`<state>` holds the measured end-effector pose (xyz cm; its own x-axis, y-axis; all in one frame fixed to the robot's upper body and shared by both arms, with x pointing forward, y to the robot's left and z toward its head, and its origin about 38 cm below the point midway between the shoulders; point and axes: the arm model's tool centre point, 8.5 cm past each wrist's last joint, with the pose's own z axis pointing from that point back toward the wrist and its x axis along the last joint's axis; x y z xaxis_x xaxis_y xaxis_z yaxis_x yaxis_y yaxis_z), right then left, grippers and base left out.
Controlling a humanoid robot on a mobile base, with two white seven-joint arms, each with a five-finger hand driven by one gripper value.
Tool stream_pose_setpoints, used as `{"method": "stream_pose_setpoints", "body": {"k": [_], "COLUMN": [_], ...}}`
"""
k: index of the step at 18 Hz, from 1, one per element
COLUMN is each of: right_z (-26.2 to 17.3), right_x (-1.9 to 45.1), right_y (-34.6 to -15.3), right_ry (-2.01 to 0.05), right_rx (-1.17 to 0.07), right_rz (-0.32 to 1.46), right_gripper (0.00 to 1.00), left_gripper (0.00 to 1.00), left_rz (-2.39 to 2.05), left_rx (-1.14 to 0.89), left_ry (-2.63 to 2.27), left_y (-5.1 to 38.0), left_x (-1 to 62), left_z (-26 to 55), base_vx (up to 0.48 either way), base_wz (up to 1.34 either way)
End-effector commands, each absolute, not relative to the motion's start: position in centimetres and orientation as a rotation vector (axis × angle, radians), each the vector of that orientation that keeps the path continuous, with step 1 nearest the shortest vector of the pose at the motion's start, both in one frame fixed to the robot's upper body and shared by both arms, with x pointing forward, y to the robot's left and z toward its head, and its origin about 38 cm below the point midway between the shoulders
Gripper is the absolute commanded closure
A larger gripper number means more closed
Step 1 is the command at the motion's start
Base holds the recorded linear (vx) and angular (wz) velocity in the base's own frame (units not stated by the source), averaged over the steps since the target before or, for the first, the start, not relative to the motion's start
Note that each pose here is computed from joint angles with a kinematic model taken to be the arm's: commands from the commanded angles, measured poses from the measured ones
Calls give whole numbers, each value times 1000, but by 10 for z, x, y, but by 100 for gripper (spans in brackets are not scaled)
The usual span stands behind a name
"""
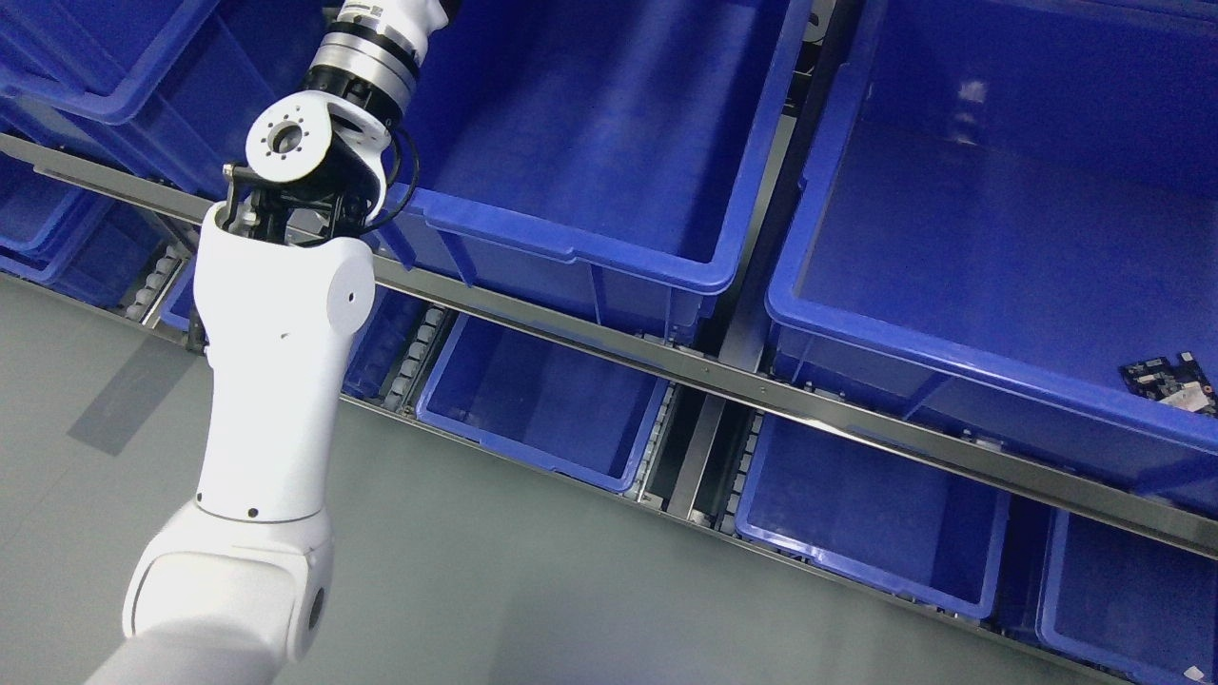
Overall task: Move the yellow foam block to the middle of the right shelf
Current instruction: 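Extend the left hand over the middle-shelf blue bin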
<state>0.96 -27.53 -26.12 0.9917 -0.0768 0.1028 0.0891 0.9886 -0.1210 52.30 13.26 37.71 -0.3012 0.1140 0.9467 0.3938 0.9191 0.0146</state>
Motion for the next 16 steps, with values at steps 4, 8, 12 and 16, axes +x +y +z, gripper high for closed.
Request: {"method": "stream_pose_setpoints", "body": {"k": [4, 8, 12, 16], "right_z": [-260, -260, -260, -260], "right_x": [15, 15, 15, 15], "right_y": [-287, -287, -287, -287], "right_ry": [-114, -114, -114, -114], "right_rx": [-143, -143, -143, -143], "right_rz": [-80, -77, -79, -79], "right_gripper": [0, 0, 0, 0], "left_gripper": [39, 26, 12, 0], "left_rz": [-451, -474, -471, -473], "left_rx": [-291, -276, -270, -273], "left_ry": [-1611, -1539, -1496, -1514], "left_y": [95, 89, 90, 89], "left_x": [543, 544, 546, 546], "left_z": [332, 318, 309, 315], "base_vx": [18, -6, 0, 0], "base_wz": [-38, 22, 0, 0]}}
